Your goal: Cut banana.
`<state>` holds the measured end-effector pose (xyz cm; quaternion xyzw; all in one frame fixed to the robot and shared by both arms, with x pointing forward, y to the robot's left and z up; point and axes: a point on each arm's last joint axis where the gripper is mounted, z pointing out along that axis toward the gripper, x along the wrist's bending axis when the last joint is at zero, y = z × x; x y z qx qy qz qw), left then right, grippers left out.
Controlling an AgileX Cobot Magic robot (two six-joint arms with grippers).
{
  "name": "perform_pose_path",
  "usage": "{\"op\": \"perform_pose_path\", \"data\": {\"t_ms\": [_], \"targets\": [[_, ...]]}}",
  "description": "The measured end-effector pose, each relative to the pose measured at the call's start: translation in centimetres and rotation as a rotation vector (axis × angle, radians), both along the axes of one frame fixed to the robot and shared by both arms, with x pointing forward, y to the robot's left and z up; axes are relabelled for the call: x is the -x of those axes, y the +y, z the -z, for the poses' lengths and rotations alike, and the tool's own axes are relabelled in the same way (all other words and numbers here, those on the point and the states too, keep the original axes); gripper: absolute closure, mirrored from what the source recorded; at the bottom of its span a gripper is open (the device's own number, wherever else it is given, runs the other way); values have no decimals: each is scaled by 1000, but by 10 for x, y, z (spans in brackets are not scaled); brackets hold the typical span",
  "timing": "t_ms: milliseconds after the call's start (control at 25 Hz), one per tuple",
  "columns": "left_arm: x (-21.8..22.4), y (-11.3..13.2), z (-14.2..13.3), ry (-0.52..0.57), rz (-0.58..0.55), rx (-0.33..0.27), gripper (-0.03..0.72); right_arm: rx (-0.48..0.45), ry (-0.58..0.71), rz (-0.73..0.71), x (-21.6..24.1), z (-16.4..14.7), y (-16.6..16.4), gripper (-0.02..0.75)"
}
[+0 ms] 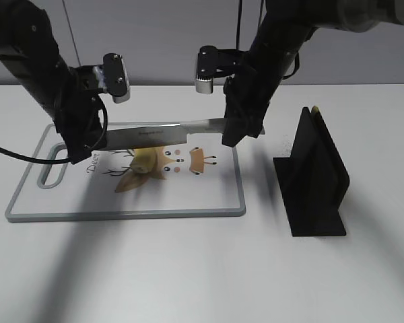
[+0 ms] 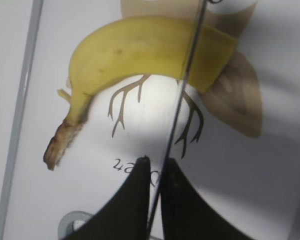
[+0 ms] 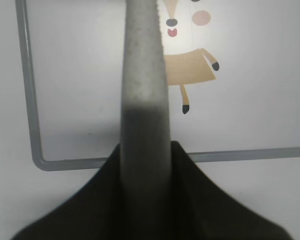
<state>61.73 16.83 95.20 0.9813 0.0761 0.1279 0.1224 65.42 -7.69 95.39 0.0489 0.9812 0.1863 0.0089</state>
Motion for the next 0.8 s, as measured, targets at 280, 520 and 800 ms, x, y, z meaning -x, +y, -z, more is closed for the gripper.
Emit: {"op": "perform_pose_path", "data": {"t_ms": [280,520,800], "targets": [[0,-1,15,54,-6,0,657,17,47,-7,1,14,0,559],[0,-1,16,53,-7,1,657,17,42,-17,0,14,0,559],[-3,-2,16,23,-9,2,657,11,8,-32,-3,16,1,561]]}}
